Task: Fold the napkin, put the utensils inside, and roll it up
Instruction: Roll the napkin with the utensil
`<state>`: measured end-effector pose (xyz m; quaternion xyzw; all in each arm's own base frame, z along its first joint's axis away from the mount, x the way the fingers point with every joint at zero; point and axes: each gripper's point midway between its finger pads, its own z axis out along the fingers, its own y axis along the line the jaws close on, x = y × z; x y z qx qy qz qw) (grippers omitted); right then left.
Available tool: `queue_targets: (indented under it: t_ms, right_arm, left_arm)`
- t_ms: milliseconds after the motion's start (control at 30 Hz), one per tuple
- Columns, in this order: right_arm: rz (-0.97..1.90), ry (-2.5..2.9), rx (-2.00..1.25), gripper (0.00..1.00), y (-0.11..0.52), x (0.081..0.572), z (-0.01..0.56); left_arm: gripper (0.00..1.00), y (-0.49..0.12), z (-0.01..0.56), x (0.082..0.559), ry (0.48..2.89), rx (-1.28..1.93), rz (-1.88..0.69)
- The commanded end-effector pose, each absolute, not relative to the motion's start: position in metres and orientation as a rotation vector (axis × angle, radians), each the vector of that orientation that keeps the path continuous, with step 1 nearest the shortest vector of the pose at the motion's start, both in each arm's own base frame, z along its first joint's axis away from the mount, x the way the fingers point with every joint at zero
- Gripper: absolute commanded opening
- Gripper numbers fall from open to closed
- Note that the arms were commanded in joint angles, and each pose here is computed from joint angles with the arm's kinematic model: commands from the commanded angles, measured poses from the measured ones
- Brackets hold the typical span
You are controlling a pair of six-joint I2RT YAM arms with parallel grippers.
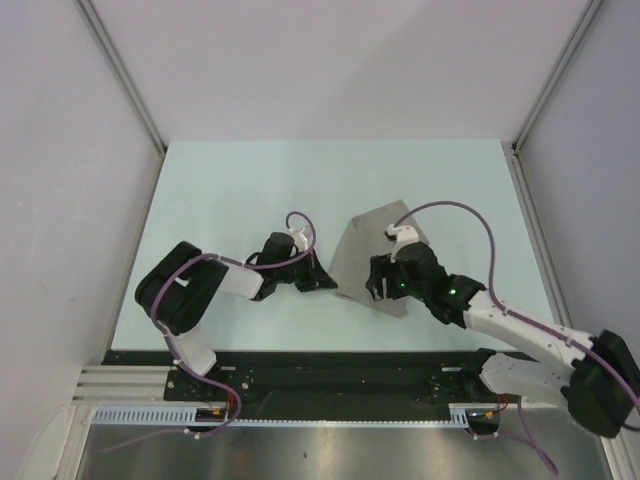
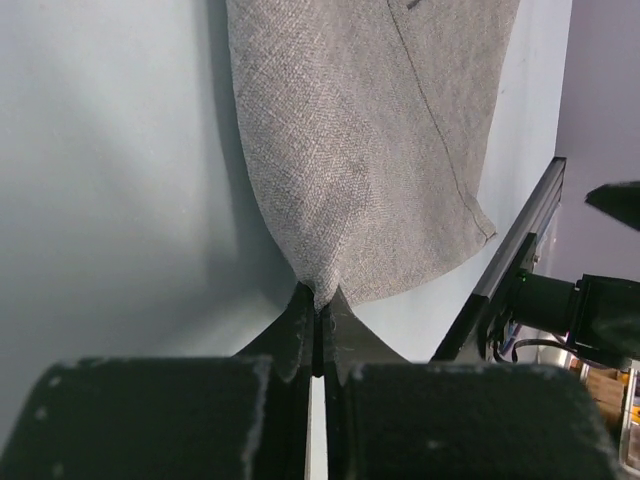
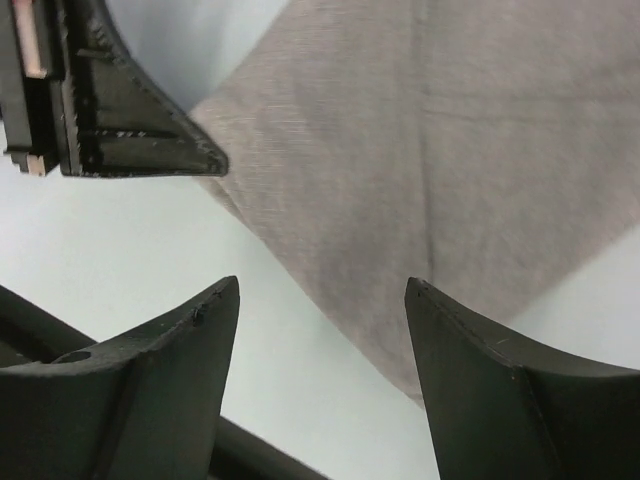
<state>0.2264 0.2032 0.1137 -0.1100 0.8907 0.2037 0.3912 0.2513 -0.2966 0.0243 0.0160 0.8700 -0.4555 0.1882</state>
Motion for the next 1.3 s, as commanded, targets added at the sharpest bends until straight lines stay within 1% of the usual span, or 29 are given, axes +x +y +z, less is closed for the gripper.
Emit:
queue_targets:
  t_ms: [0, 33, 100, 133, 200, 433, 467, 700, 1033, 1267]
  right_arm:
    - [0.387, 2.077, -0.434, 0.73, 0.249, 0.252, 0.135]
    - [0.349, 2.096, -0.473, 0.73, 0.257, 0.253, 0.122]
    - [0.316, 2.031, -0.537, 0.73, 0.281, 0.252, 0.128]
    - [0.267, 2.045, -0.586, 0.73, 0.286, 0.249, 0.114]
    - [0.254, 1.966, -0.609, 0.73, 0.307, 0.25, 0.122]
    - [0.143, 1.893, -0.722, 0.73, 0.341, 0.237, 0.1]
    - [0.103, 1.899, -0.736, 0.73, 0.341, 0.237, 0.09]
    - [-0.108, 1.886, -0.738, 0.73, 0.332, 0.243, 0.066]
    - [-0.309, 1.929, -0.684, 0.73, 0.302, 0.254, 0.038]
    - [-0.425, 1.966, -0.634, 0.72, 0.272, 0.255, 0.035]
  left_arm:
    - [0.0, -0.295, 0.039, 0.255, 2.471, 0.01, -1.284]
    - [0.0, -0.295, 0.039, 0.255, 2.475, 0.005, -1.282]
    - [0.0, -0.291, 0.037, 0.256, 2.487, -0.013, -1.285]
    - [0.0, -0.291, 0.037, 0.255, 2.489, -0.02, -1.296]
    - [0.0, -0.288, 0.036, 0.257, 2.49, -0.048, -1.31]
    - [0.0, -0.289, 0.039, 0.256, 2.501, -0.04, -1.344]
    - [0.0, -0.289, 0.038, 0.256, 2.507, -0.042, -1.346]
    - [0.0, -0.289, 0.041, 0.256, 2.505, -0.043, -1.368]
    - [0.0, -0.285, 0.045, 0.253, 2.512, -0.039, -1.39]
    - [0.0, -0.278, 0.044, 0.256, 2.515, -0.029, -1.365]
